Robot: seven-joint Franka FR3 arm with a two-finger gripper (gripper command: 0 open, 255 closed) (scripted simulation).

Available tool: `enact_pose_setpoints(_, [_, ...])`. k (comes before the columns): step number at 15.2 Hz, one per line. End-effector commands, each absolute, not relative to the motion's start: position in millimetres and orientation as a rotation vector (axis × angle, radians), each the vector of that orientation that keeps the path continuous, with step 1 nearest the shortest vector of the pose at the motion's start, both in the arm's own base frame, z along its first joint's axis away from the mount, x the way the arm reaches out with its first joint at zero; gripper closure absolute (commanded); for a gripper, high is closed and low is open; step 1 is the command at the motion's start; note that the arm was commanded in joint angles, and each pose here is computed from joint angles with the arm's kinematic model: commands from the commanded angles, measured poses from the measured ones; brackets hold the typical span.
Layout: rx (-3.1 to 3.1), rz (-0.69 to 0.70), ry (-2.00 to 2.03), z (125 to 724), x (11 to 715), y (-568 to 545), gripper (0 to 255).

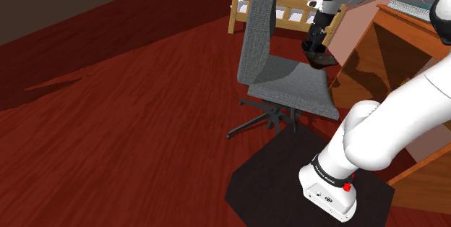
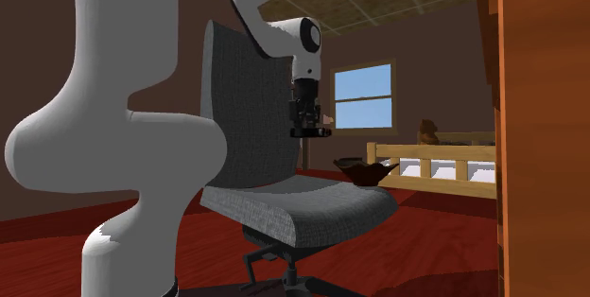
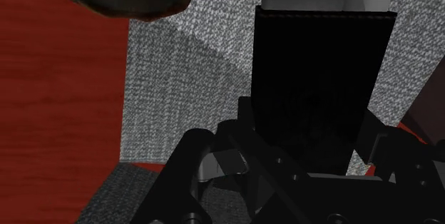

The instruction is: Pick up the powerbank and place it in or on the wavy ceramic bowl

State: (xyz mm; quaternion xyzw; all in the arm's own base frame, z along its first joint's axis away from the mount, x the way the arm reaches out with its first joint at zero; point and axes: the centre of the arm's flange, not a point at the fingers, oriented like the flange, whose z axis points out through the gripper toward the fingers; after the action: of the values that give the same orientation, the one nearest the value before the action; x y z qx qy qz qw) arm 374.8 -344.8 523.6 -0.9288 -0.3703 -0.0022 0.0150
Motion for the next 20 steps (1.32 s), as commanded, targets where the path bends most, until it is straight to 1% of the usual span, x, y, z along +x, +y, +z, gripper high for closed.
enact_pose_setpoints(1, [-2.890,-0.006,-1.156,523.2,371.4,-370.9,255])
enact_pose_setpoints(11, [-2.890,-0.006,-1.156,521.7,366.6,-505.9,255])
enact_pose_setpoints(20, [-2.890,-0.006,-1.156,474.2,366.7,-505.9,255])
